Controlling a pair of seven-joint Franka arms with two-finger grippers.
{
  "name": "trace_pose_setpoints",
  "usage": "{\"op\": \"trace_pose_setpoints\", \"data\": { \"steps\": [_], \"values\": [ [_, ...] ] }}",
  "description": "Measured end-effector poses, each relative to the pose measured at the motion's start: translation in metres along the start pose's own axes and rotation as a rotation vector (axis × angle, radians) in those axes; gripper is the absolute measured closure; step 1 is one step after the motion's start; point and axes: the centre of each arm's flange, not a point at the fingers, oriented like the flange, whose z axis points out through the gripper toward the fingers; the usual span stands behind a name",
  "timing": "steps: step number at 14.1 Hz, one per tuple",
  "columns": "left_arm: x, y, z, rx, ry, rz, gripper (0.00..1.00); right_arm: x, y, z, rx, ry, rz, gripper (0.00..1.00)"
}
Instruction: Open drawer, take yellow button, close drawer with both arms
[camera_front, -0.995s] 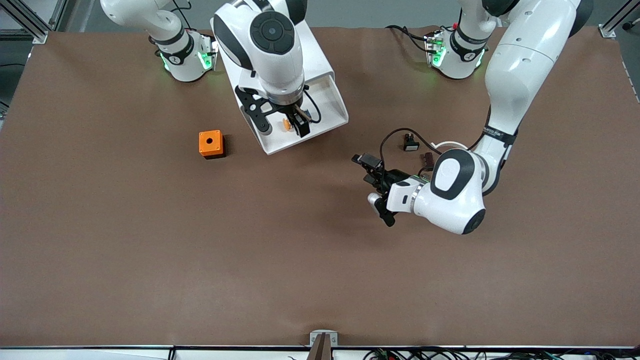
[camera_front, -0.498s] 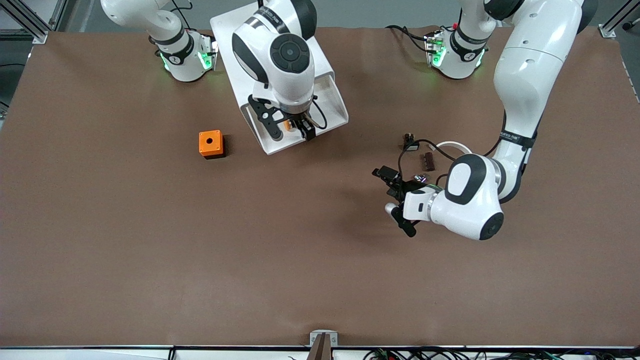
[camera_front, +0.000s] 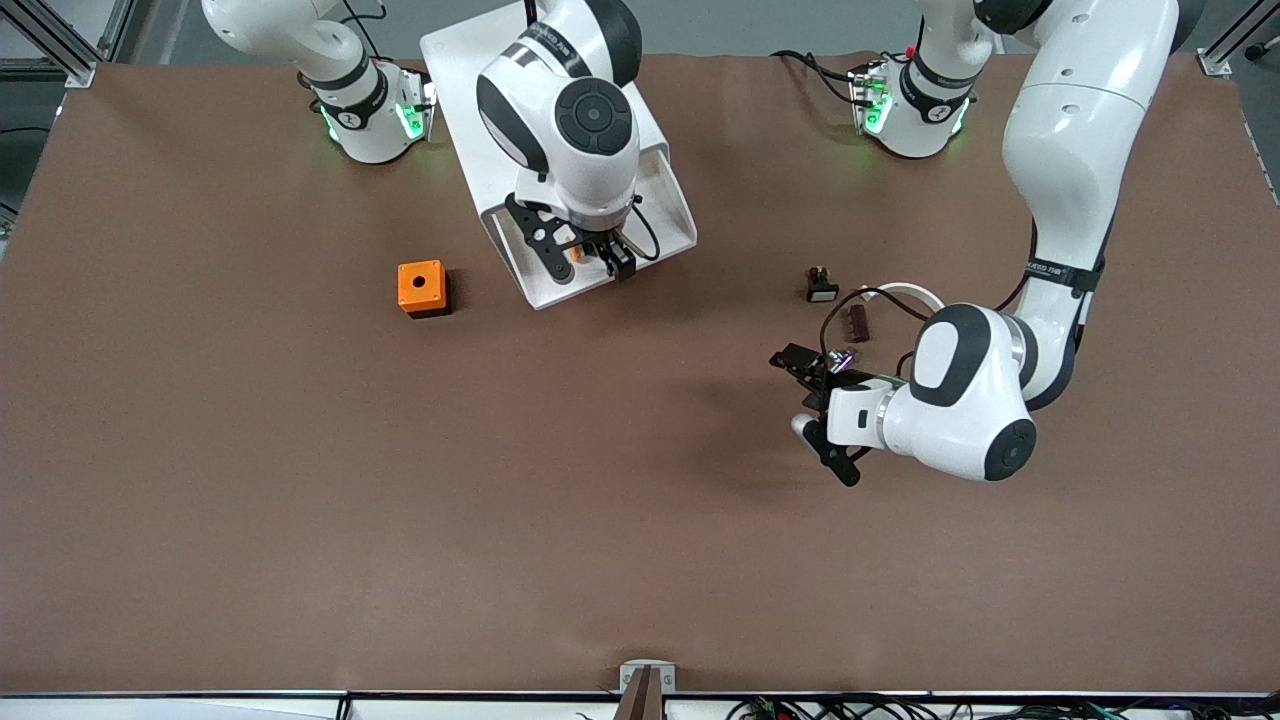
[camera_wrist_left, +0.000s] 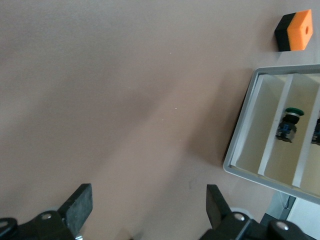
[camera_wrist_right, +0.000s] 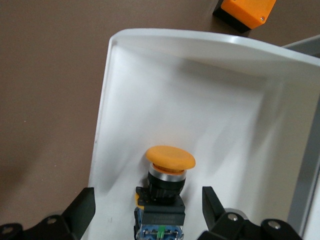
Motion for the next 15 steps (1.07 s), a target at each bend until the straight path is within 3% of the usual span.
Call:
{"op": "trace_pose_setpoints", "data": {
  "steps": [5, 9, 11, 13, 15],
  "values": [
    [0.000, -0.002, 0.000, 0.009, 0.008, -0.002, 0.00, -0.001, 0.001, 0.001, -0.003, 0.001, -0.002, 0.59],
    [0.002, -0.003, -0.004, 0.022, 0.018, 0.000, 0.00, -0.003, 0.000, -0.010, 0.012, -0.002, -0.005, 0.60],
    [0.002, -0.005, -0.009, 0.072, 0.004, 0.005, 0.00, 0.005, 0.003, -0.040, -0.010, -0.009, 0.010, 0.60],
    [0.002, -0.005, -0.012, 0.112, -0.009, -0.045, 0.00, 0.040, 0.013, -0.093, -0.044, -0.043, 0.059, 0.60],
    [0.008, 0.006, -0.007, 0.145, -0.017, -0.137, 0.00, 0.102, 0.028, -0.138, -0.071, -0.074, 0.058, 0.60]
  ]
}}
